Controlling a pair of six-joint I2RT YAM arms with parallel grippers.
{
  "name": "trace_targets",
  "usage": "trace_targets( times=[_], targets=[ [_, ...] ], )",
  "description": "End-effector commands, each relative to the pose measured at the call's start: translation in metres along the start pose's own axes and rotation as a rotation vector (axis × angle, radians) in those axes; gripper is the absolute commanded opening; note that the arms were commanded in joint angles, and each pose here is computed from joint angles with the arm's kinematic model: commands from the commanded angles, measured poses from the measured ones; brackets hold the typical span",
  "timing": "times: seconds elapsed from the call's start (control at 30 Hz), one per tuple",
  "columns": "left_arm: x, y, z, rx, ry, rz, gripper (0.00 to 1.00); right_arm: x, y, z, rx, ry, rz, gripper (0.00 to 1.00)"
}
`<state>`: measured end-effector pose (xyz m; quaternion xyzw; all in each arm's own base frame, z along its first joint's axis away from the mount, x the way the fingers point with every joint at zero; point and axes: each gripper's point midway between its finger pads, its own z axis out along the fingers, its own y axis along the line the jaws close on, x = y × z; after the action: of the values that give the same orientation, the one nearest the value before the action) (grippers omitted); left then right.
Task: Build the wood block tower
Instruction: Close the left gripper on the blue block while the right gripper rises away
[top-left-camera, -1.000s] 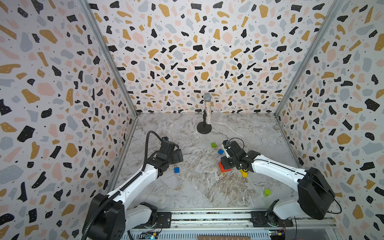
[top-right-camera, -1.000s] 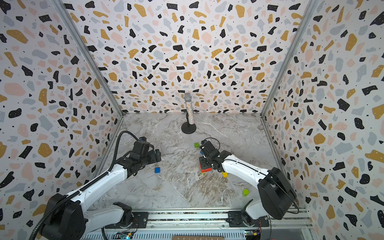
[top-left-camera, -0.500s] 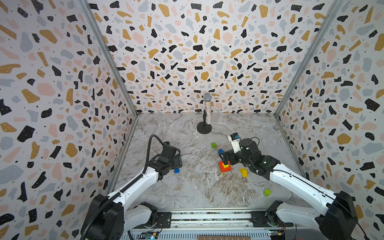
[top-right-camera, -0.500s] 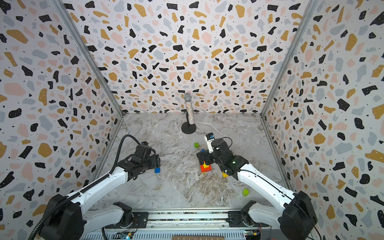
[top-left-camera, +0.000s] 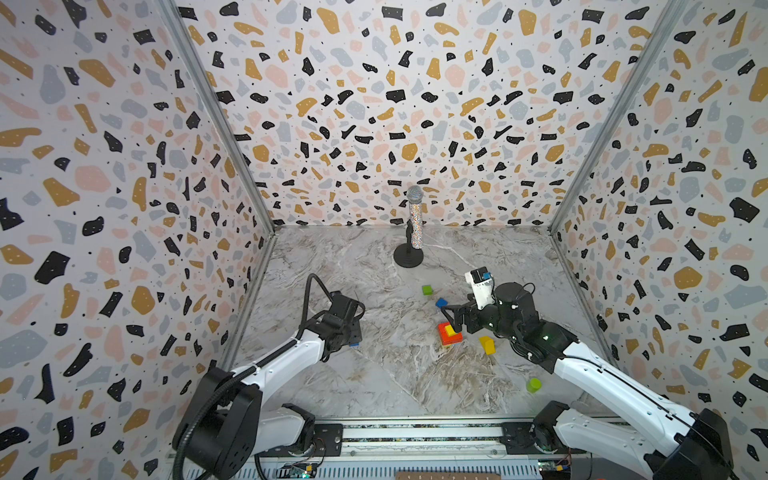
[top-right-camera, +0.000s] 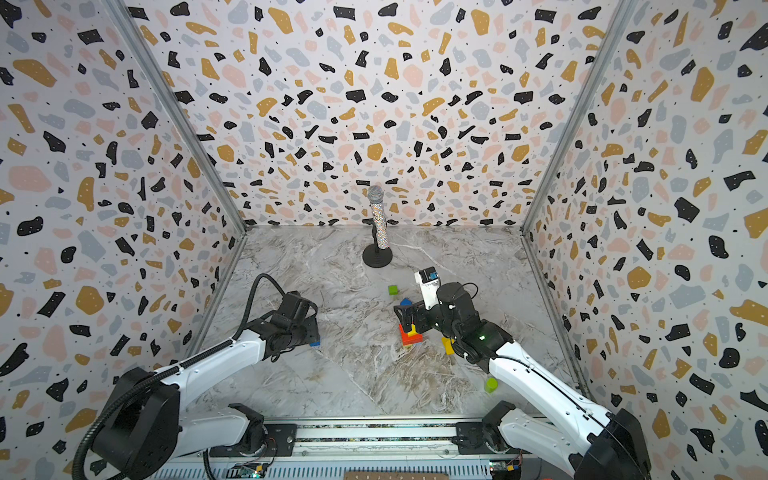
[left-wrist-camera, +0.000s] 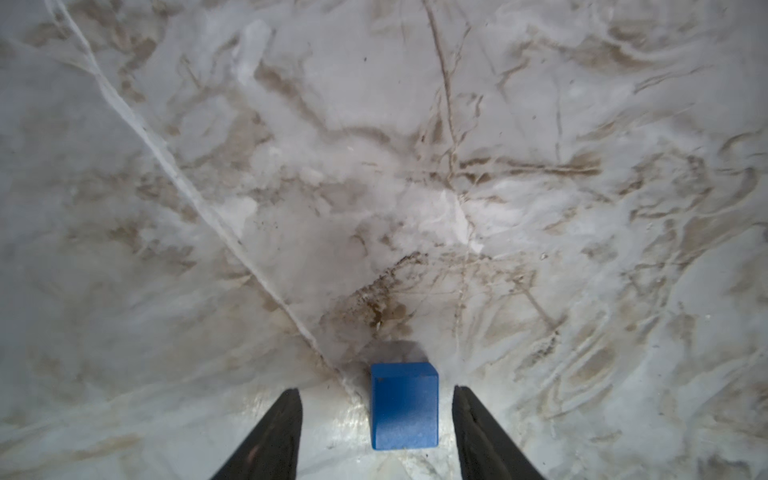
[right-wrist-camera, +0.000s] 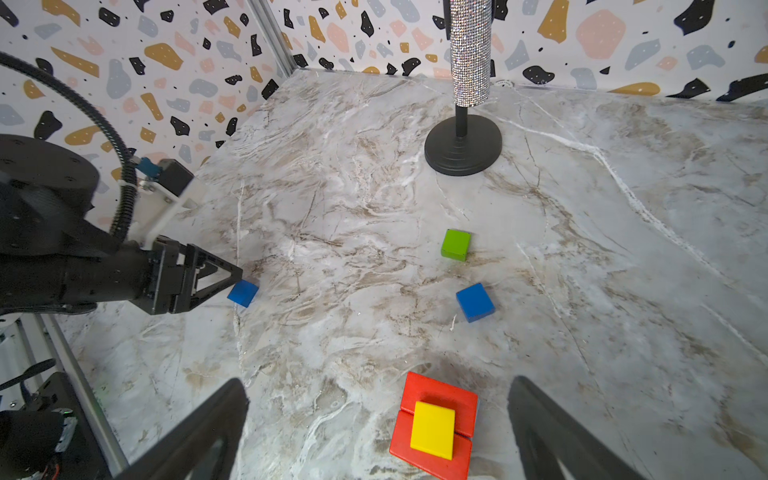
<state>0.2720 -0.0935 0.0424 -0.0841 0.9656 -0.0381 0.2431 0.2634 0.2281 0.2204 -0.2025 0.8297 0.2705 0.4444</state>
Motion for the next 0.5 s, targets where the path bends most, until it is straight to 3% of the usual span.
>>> trace_targets(
  times=[0.0,0.47],
  targets=[
    [0.0019,-0.0002,0.0057,-0.007,-0.004,-0.007,0.59,0.0002,0.0062,0.0003,-0.036,0.001,-0.007,0.99],
    [0.0068,-0.0087,0.0152,0.013,0.021,0.017,0.55,0.0045,0.0033,0.0064,-0.025,0.021,-0.003,0.99]
  ],
)
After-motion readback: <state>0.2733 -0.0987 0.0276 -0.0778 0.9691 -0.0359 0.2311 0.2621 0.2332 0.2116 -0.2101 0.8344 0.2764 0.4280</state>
